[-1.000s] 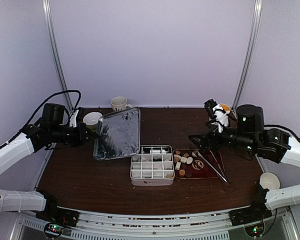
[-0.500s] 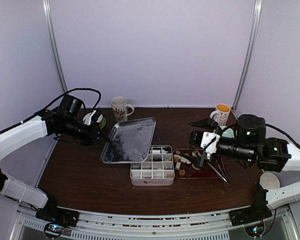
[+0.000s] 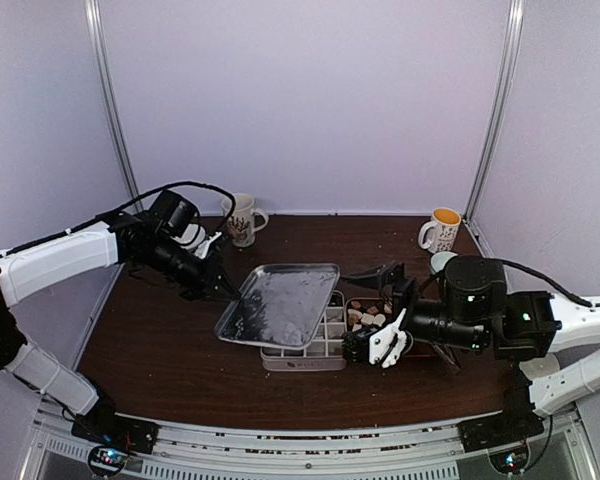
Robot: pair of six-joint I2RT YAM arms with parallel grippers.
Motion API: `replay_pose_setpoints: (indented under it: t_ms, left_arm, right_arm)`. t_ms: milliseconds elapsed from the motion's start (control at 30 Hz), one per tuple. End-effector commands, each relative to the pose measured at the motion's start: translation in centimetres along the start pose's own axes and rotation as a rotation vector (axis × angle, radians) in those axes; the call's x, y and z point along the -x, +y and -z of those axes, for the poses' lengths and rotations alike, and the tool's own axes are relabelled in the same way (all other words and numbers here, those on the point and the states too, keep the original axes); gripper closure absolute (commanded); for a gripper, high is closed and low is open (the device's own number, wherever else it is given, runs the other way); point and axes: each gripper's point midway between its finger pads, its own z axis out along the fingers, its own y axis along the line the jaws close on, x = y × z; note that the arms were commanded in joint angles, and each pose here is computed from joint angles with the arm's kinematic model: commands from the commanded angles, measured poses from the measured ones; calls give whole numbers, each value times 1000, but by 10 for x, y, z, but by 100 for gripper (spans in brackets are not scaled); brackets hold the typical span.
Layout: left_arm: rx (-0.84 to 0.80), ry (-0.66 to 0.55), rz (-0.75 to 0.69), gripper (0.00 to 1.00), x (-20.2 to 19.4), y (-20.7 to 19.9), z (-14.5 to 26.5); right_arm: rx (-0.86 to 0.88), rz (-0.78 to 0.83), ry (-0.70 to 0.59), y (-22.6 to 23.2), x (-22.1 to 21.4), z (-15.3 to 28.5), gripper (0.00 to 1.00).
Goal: Pack the chocolate
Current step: Pass from the left arm to the right
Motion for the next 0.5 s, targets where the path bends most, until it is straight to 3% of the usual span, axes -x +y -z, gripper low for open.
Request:
replay_pose_setpoints:
  t_ms: [0, 333, 467]
  left_arm:
    - [-102, 7, -49, 100, 5, -28, 0]
    - [-118, 29, -49, 100, 5, -34, -6]
    - [-118, 44, -43, 100, 2, -33, -10]
  right_arm:
    - [-56, -17, -48, -16, 19, 5, 2]
    - [-28, -29, -24, 4, 19, 2, 6]
    - [-37, 14, 10, 4, 15, 1, 0]
